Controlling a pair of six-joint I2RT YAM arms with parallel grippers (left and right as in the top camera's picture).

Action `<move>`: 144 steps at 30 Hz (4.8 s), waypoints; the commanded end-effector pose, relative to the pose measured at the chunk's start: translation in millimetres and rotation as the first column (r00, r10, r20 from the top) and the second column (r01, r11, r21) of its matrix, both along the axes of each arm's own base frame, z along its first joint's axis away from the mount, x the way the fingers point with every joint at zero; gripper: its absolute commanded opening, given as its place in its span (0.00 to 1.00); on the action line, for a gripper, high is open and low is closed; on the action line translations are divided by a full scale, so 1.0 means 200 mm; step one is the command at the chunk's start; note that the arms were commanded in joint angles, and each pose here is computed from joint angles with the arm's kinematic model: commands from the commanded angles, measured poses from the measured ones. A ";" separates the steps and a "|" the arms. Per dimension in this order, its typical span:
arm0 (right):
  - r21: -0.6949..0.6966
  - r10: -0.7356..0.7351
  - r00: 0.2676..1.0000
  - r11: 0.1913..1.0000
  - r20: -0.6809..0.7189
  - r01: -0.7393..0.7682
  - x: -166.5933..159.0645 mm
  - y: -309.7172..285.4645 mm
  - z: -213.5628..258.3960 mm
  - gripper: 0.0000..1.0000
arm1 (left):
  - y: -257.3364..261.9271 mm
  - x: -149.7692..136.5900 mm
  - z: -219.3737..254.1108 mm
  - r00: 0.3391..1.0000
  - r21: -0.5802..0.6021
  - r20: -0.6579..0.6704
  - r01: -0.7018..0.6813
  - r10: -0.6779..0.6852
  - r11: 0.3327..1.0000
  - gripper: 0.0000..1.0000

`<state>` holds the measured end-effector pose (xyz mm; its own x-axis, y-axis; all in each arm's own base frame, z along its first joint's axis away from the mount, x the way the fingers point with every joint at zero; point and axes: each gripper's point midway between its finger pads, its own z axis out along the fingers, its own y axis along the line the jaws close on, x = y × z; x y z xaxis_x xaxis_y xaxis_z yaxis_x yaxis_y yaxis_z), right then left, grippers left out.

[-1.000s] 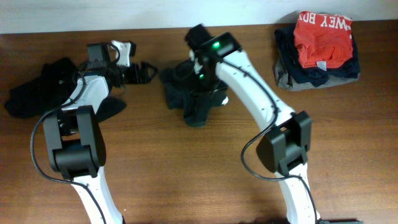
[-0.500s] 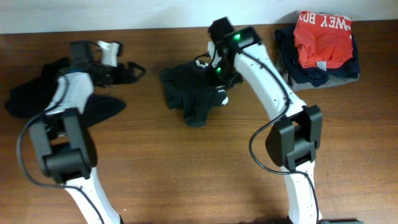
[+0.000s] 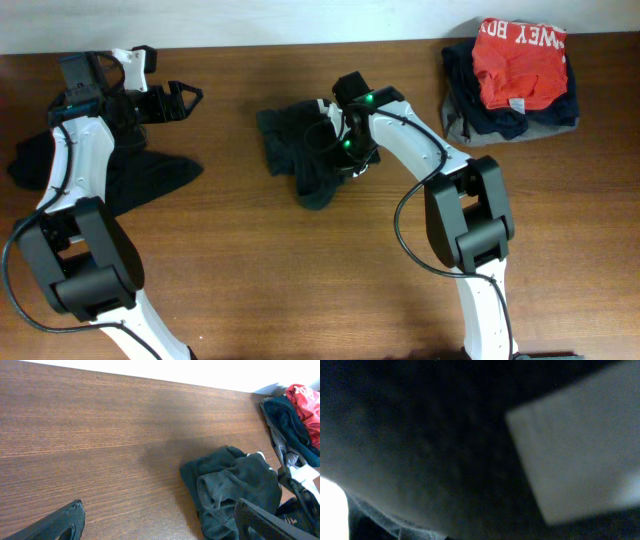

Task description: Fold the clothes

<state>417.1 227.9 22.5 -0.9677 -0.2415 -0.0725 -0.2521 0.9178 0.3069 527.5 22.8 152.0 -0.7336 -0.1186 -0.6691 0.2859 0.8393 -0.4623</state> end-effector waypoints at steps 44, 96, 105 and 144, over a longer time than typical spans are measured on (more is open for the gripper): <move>-0.048 -0.685 0.709 0.724 -0.168 0.688 0.07 0.09 0.27 0.73 | 0.00 -0.04 0.02 0.999 0.015 -0.035 -0.013 0.014 1.000 0.96; 0.051 -0.202 0.927 0.979 0.316 0.196 0.14 0.58 0.51 0.04 | 0.08 -0.04 -0.04 0.994 0.097 -0.072 -0.075 0.082 0.992 0.99; 0.053 -0.192 0.930 0.981 0.315 0.184 0.19 0.66 0.32 0.04 | 0.08 -0.04 -0.04 0.994 0.097 -0.072 -0.075 0.082 0.992 0.99; -0.611 0.542 0.817 0.720 0.196 -0.330 0.14 0.17 -0.03 0.49 | 0.14 -0.04 -0.07 0.990 0.173 -0.076 -0.104 0.118 0.979 0.99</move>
<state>433.4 275.2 15.0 -0.6692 -0.7377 -0.0898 -0.6828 0.6580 -0.3173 518.3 49.5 124.9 -0.7958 -0.1149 -0.5946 0.1356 0.9231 -0.3599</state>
